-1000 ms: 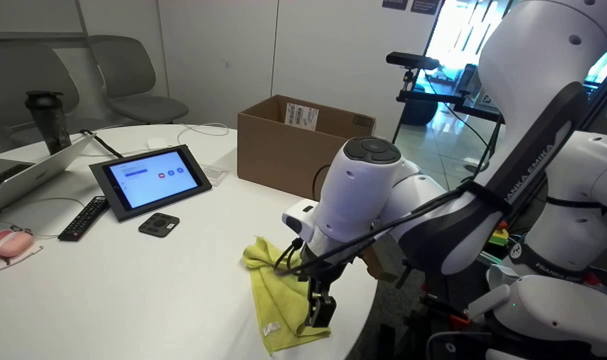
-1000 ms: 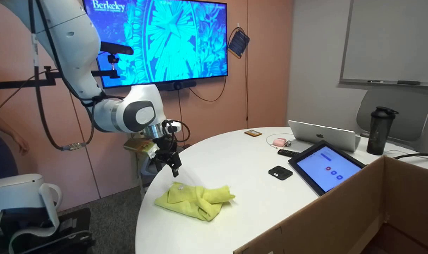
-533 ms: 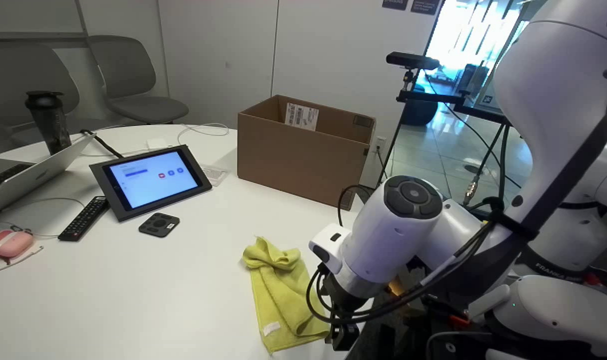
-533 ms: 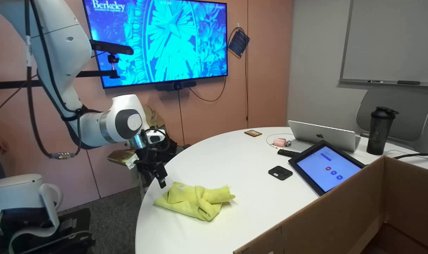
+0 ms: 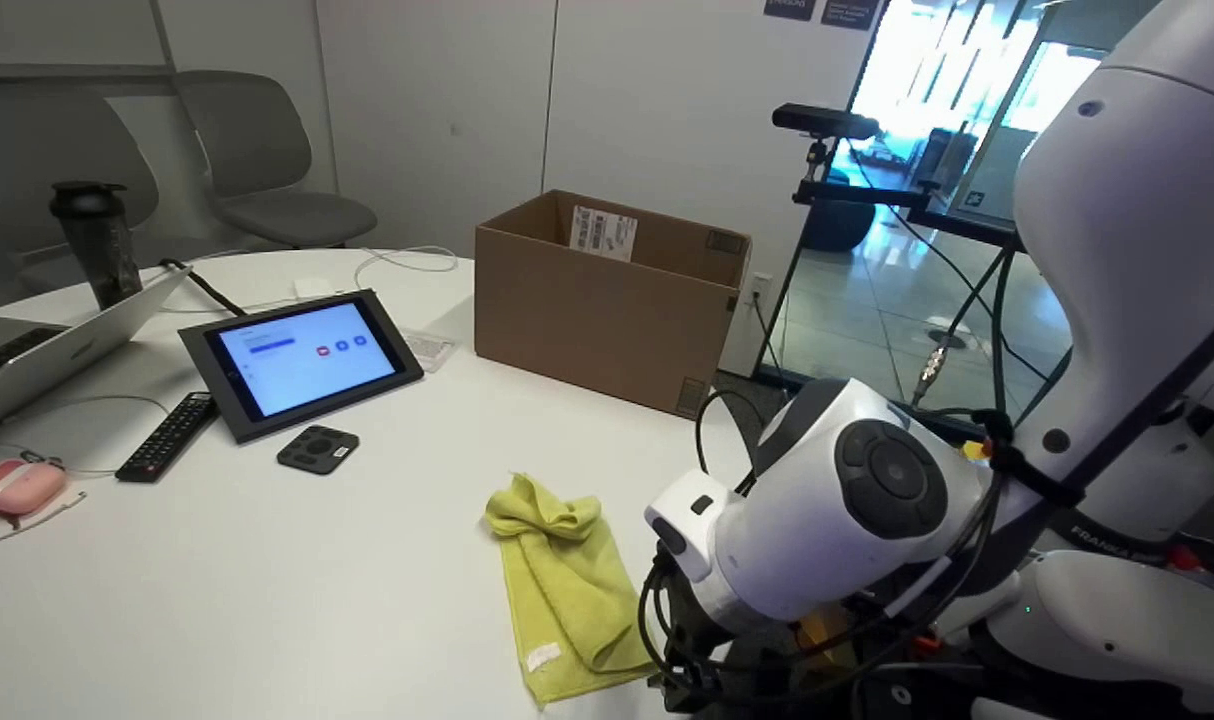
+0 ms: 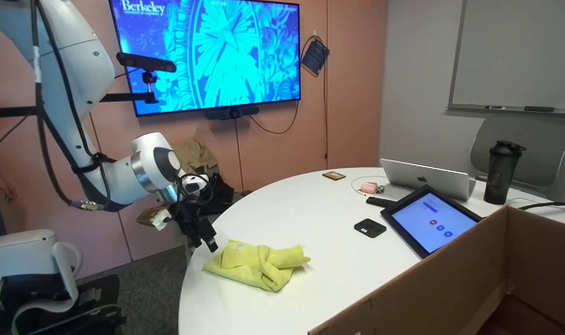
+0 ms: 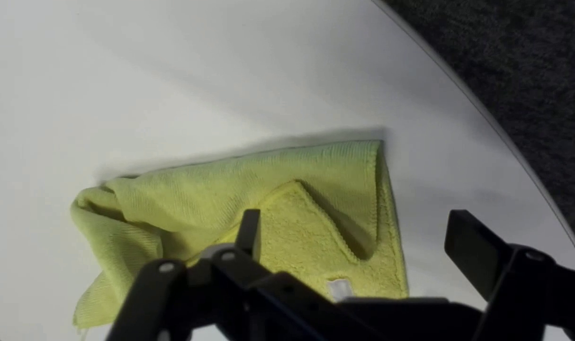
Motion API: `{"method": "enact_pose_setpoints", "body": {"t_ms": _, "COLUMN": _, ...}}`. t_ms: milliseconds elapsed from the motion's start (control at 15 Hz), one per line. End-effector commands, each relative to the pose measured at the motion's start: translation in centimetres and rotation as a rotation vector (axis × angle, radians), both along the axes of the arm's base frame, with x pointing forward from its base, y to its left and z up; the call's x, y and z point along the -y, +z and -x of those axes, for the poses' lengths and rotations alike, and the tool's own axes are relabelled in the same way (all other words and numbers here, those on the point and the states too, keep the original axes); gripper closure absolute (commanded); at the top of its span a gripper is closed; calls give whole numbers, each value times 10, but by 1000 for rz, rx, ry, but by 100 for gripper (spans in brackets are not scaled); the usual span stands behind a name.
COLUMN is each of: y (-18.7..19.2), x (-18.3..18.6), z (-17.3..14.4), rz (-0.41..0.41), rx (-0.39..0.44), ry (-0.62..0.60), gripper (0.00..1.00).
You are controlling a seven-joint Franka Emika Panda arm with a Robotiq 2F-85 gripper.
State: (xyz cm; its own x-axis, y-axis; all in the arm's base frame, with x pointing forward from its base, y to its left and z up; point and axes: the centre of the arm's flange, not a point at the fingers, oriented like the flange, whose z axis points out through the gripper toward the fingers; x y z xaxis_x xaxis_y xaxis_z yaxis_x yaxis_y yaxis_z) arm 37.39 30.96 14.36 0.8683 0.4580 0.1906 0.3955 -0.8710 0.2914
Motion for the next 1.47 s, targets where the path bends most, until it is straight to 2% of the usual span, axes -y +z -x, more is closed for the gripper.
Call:
{"method": "enact_pose_setpoints", "body": {"t_ms": 0, "y": -12, "x": -14, "z": 12, "rz": -19, "rx": 18, "ry": 4, "gripper": 0}}
{"method": "enact_pose_setpoints", "body": {"t_ms": 400, "y": -23, "x": -15, "z": 14, "rz": -26, "rx": 17, "ry": 40, "gripper": 0}}
{"method": "enact_pose_setpoints", "body": {"t_ms": 733, "y": -32, "x": -13, "z": 5, "rz": -73, "rx": 6, "ry": 61, "gripper": 0}}
{"method": "enact_pose_setpoints", "body": {"t_ms": 1400, "y": -54, "x": 0, "z": -14, "rz": -90, "rx": -23, "ry": 36, "gripper": 0}}
